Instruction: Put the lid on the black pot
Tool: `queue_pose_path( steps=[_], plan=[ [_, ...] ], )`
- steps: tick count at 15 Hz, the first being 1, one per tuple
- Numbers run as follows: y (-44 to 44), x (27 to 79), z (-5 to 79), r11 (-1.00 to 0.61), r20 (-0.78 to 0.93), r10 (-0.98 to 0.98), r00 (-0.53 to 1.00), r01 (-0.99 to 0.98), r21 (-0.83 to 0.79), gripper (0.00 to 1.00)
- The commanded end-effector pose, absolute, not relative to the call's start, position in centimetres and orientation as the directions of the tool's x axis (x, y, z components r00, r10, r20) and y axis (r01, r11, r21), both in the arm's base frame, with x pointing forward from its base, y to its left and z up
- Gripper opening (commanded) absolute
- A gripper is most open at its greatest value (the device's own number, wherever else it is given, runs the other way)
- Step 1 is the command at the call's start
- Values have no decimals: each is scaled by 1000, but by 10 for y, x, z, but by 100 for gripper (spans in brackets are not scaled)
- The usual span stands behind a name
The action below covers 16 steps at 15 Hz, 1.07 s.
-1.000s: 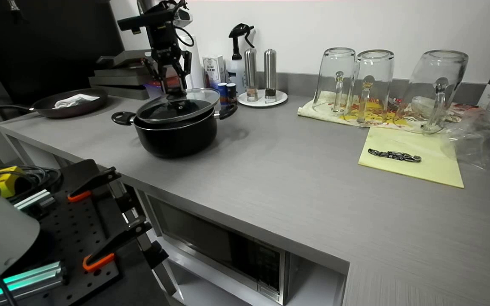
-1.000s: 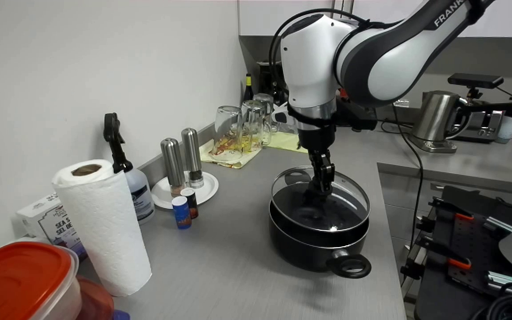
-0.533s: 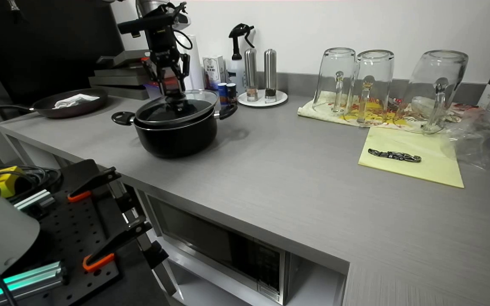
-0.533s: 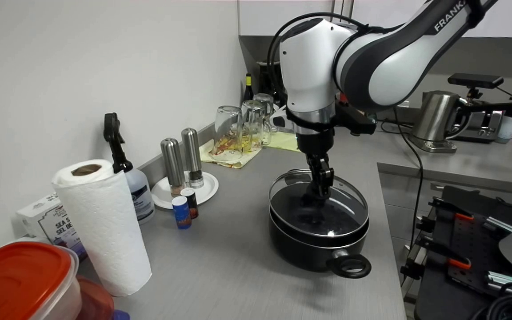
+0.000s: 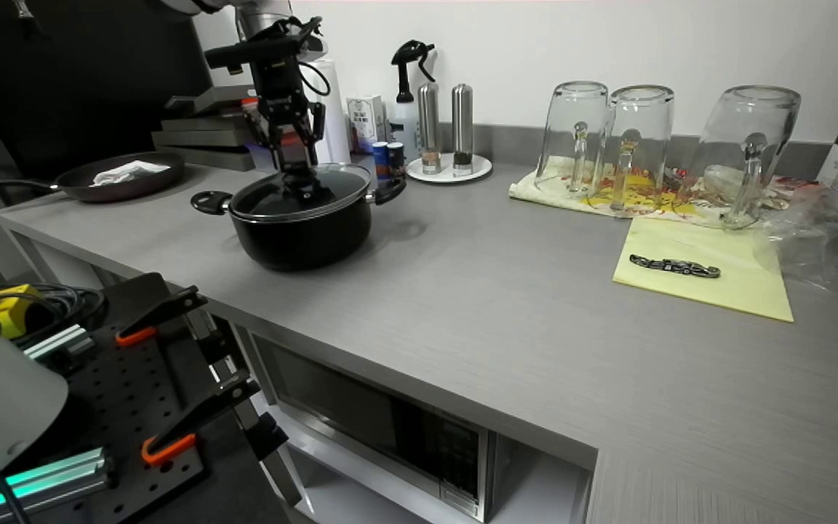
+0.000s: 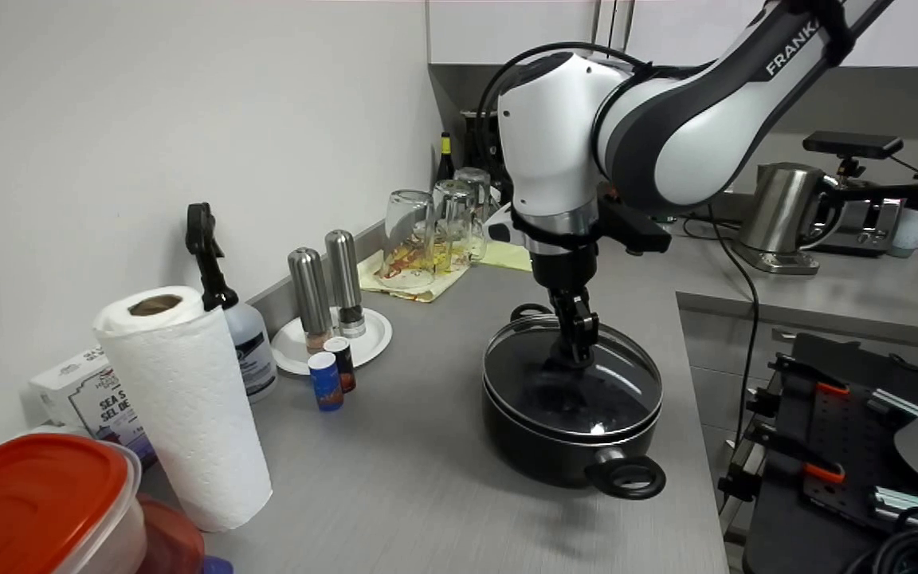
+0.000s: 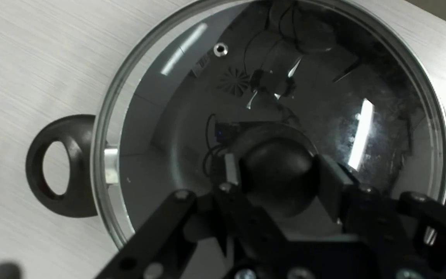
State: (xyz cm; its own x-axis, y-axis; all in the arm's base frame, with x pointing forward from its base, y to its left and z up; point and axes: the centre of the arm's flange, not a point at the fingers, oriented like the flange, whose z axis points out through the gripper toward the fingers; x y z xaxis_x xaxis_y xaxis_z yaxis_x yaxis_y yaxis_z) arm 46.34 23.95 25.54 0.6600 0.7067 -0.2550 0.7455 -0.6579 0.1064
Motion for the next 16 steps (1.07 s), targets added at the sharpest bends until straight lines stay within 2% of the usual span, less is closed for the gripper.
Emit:
queue_pose_path(
  steps=[1,16],
  plan=[
    [244,469,259,-633,-249,728,639,766,115,25],
    [255,461,256,-608,-261,748,611,788,100,25]
  ],
)
